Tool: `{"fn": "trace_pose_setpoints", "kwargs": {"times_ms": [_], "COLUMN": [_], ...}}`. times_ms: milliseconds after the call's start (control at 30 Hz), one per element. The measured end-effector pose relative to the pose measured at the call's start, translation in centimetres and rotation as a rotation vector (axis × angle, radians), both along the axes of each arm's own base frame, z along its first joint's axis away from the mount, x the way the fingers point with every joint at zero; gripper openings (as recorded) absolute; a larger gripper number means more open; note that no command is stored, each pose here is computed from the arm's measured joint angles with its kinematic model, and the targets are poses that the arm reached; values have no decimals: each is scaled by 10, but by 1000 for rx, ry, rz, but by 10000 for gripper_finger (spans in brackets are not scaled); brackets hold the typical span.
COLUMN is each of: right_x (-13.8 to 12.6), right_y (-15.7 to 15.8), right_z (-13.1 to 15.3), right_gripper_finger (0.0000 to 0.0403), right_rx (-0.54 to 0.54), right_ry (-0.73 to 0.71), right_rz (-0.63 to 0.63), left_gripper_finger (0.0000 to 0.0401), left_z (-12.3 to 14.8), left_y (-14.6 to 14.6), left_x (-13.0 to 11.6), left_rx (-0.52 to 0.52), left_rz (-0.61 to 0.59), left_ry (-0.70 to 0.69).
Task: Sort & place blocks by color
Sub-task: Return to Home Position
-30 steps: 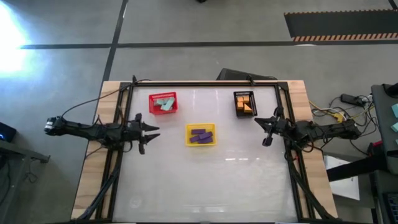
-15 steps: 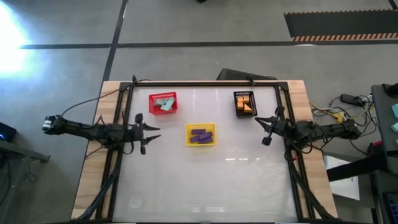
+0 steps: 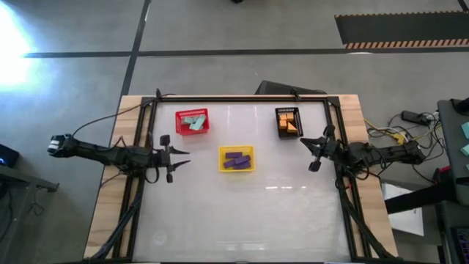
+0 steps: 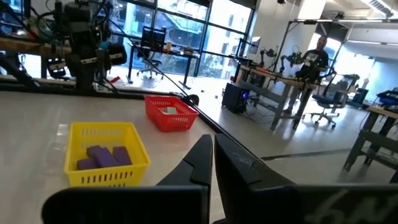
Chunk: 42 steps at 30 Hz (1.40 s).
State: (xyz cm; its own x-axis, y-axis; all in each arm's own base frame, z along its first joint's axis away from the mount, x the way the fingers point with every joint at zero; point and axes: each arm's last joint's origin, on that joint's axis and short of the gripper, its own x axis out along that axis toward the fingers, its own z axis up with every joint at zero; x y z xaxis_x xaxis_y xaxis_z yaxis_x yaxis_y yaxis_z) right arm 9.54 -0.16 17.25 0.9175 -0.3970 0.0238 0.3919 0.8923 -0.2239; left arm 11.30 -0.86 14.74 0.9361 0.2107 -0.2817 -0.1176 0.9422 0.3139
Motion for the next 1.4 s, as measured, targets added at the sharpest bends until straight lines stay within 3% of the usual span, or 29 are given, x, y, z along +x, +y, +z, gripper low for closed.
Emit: {"fn": "trace_pose_setpoints", "kwargs": {"times_ms": [900, 1133, 1400], "right_x": [0, 0, 0], "right_y": [0, 0, 0], "right_z": [0, 0, 0], "right_gripper_finger": [9, 9, 9], "right_rx": [11, 12, 27], "right_ry": [-6, -7, -14], "right_rz": [1, 1, 2], "left_gripper_finger": [120, 120, 120], "left_z": [-2, 14, 12], "left_y": [0, -1, -1], "left_x": [1, 5, 6], "left_rx": [26, -2, 1], "left_rz": [-7, -6, -6], "left_ry": [29, -148, -129]}}
